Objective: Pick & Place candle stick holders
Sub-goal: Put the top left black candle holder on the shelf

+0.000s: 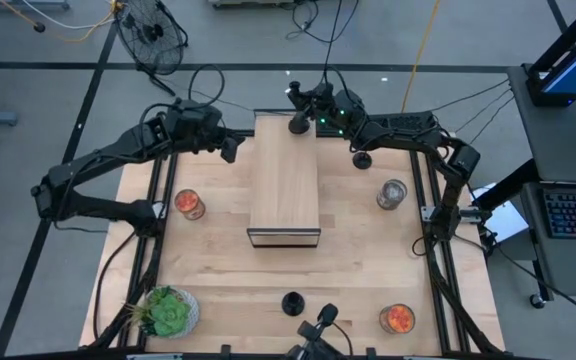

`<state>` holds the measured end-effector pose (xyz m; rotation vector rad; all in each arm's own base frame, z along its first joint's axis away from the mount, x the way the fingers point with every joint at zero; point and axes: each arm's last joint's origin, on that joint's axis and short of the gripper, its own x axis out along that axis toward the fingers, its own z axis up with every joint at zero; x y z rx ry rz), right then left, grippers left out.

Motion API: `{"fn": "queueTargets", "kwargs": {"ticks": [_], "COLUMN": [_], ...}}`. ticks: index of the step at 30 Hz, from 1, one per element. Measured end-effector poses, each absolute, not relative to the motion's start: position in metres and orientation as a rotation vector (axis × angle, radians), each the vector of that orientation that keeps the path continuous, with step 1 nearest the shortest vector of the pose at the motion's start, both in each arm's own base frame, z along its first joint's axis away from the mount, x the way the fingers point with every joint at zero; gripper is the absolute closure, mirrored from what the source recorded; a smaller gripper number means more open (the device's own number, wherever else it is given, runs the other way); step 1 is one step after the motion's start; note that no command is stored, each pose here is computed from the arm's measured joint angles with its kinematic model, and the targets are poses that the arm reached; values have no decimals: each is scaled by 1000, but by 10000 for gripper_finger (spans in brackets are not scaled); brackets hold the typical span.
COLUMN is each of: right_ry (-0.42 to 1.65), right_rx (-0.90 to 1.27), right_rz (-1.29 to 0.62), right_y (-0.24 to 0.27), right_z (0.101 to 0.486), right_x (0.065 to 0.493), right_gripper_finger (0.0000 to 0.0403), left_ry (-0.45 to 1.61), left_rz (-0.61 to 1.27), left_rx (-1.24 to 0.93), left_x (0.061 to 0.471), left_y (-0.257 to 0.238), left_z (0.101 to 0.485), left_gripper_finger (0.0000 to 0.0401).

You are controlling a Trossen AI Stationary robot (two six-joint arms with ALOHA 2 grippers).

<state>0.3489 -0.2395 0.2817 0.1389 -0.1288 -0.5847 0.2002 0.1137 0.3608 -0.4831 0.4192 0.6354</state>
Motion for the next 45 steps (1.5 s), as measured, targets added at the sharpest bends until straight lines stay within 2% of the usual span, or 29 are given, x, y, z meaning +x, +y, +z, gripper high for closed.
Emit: {"fn": "queueTargets", "kwargs": {"ticks": [6,13,22,45], "right_ry": [-107,-80,-66,94], "right_rx": [123,130,97,65], "right_rz": [-597,-592,-577,-621], "right_y": [-240,-237,-228,-223], "right_z": [280,277,284,282], "right_x": [349,351,352,347], "right_gripper_finger": [378,361,377,363], "left_ry": [421,425,434,436], "left_rz": [635,633,629,632], "left_rx": [-479,-470,-452,-448], "left_x": [200,200,200,200], "left_y": [114,114,114,114], "left_z": [361,361,360,360], "left_gripper_finger": [192,192,192,192]}}
